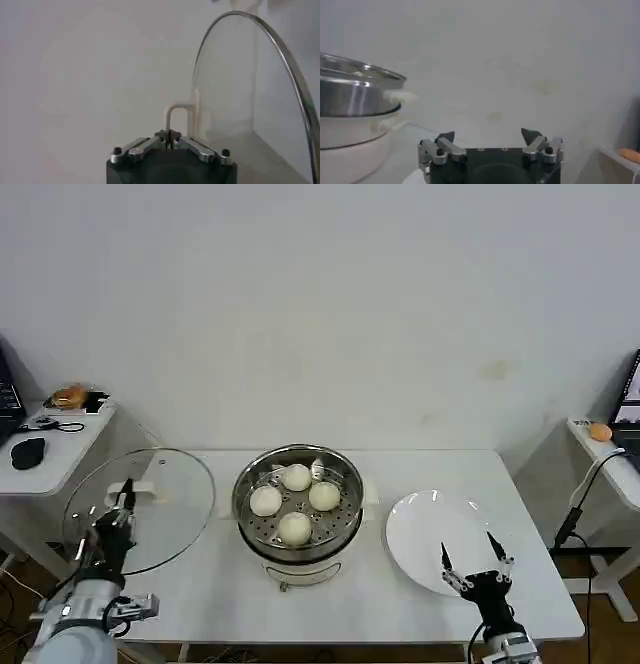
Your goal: Take steamed baozi put them in steamer then cover it.
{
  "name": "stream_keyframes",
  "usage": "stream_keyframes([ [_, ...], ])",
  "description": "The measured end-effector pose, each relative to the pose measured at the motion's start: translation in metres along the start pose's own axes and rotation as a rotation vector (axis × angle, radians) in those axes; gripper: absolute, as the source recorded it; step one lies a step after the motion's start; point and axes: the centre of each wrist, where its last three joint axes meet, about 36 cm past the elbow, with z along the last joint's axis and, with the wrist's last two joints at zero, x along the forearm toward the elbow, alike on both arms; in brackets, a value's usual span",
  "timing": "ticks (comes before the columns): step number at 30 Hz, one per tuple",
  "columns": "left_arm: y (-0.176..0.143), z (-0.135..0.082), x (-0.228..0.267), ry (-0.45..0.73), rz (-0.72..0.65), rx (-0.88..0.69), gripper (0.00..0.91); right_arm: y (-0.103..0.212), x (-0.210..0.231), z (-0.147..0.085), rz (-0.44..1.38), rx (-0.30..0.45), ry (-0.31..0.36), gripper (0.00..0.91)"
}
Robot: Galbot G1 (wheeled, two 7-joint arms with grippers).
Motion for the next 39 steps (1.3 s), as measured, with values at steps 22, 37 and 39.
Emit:
stream_keyframes([
  [22, 0.017, -0.117, -0.041, -0.128, 0.041, 0.110, 0.000, 0.025, 0.000, 0.011, -0.018, 0.001, 0.021, 0.907],
  [37, 0.000, -0.184, -0.055, -0.201, 0.079, 0.140, 0.000, 0.031, -0.002, 0.014, -0.026, 0.006, 0.028, 0.907],
  [39, -0.003, -0.191, -0.056, -0.210, 0.084, 0.138, 0.000, 0.032, -0.002, 0.015, -0.028, 0.005, 0.030, 0.907],
])
